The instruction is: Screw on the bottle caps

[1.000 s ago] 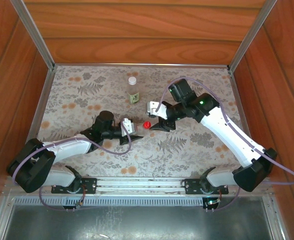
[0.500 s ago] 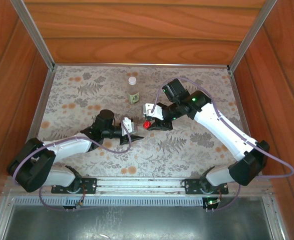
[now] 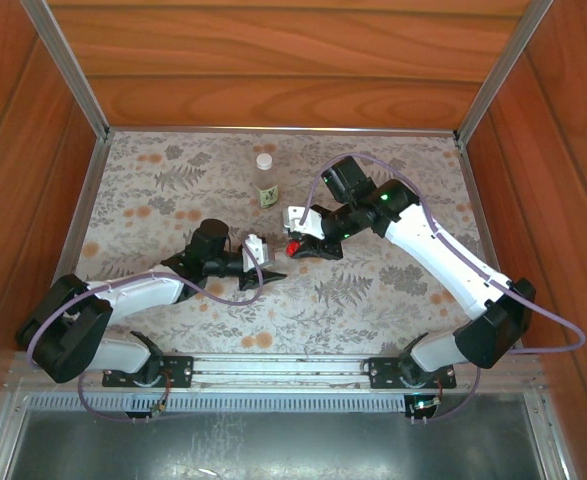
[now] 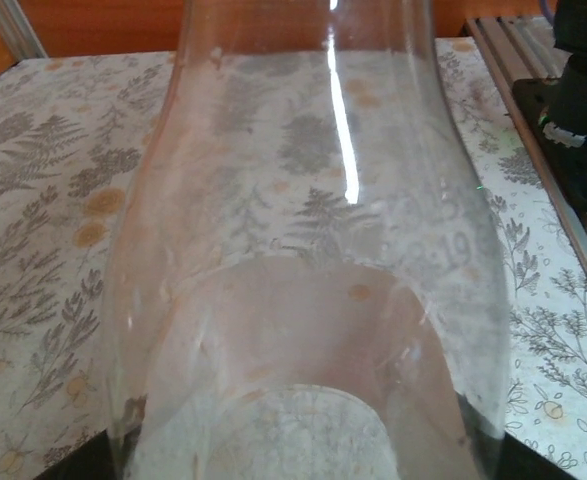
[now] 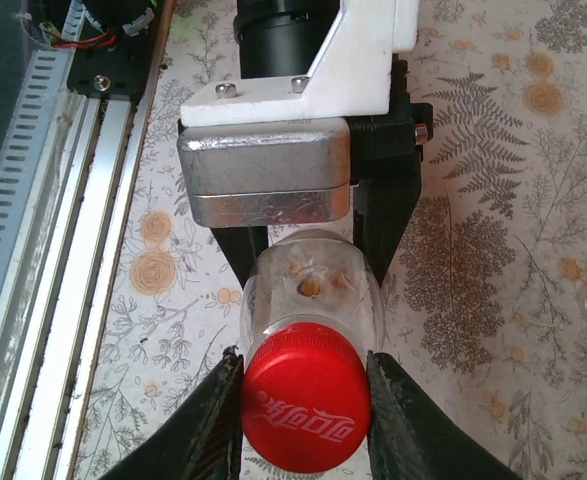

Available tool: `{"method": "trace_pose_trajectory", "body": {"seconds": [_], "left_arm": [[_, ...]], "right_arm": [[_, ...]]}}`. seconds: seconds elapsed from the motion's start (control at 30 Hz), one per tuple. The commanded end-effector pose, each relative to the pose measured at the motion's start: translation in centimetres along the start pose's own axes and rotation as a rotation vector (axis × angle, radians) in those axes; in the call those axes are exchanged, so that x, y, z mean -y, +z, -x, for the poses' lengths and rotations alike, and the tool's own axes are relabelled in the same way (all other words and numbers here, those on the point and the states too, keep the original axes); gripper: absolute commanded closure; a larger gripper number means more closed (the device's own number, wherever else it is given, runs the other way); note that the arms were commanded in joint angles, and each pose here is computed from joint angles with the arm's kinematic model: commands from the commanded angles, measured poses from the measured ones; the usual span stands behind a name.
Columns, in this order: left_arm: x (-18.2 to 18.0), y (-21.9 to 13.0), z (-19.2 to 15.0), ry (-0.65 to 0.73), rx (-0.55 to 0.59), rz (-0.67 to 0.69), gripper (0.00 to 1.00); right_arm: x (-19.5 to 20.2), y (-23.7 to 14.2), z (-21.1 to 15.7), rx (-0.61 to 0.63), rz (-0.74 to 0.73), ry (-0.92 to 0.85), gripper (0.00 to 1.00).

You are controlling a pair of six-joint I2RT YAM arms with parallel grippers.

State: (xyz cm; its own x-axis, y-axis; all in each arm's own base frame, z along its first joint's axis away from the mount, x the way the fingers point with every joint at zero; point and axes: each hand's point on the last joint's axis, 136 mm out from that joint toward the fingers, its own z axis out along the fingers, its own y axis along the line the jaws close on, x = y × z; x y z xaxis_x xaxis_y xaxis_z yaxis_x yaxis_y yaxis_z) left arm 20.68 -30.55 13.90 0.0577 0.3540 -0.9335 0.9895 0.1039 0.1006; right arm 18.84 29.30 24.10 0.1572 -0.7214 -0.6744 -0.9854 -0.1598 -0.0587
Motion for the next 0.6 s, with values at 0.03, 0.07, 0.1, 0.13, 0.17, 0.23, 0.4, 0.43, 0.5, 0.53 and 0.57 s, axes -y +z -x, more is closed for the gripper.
{"method": "trace_pose_trajectory", "body": {"seconds": [0.03, 0.07, 0.1, 0.13, 0.17, 0.23, 0.4, 0.43, 0.5, 0.53, 0.57], "left_arm": [[-3.9, -1.0, 1.3, 0.067, -0.037, 0.232, 0.52], [-4.7, -1.2, 1.2, 0.085, -0.058, 0.288, 0.52], [-5.4, -1.3, 1.1, 0.113, -0.086, 0.346, 0.53], [-6.1, -1.6, 1.1, 0.134, -0.111, 0.404, 0.53], [-6.8, -2.0, 1.2, 0.157, -0.132, 0.463, 0.53], [-7.5, -2.5, 1.7, 0.203, -0.155, 0.546, 0.53], [-9.0, -3.6, 2.4, 0.297, -0.205, 0.714, 0.53], [-9.2, -3.7, 2.2, 0.319, -0.226, 0.737, 0.53], [-9.5, -3.6, 1.9, 0.367, -0.273, 0.774, 0.53], [-9.3, -3.4, 1.9, 0.39, -0.287, 0.776, 0.53], [-9.3, -3.2, 1.9, 0.404, -0.296, 0.777, 0.53]], "right_arm": [[0.9, -0.2, 0.6, 0.009, -0.061, 0.17, 0.74], [1.4, -0.2, 0.6, 0.013, -0.087, 0.235, 0.74], [2.0, -0.2, 0.5, 0.014, -0.121, 0.312, 0.75], [2.7, -0.2, 0.3, 0.015, -0.154, 0.393, 0.77], [3.5, -0.2, 0.0, 0.017, -0.194, 0.492, 0.8], [4.5, -0.1, -0.4, 0.028, -0.25, 0.647, 0.86], [5.4, -0.3, -0.6, 0.1, -0.265, 1.072, 0.93], [5.4, -0.3, -0.7, 0.105, -0.26, 1.148, 0.96], [5.5, 0.0, -1.4, 0.088, -0.253, 1.308, 1.0], [5.5, 0.3, -1.7, 0.08, -0.237, 1.37, 1.0], [5.5, 0.4, -1.6, 0.082, -0.221, 1.406, 1.0]]}}
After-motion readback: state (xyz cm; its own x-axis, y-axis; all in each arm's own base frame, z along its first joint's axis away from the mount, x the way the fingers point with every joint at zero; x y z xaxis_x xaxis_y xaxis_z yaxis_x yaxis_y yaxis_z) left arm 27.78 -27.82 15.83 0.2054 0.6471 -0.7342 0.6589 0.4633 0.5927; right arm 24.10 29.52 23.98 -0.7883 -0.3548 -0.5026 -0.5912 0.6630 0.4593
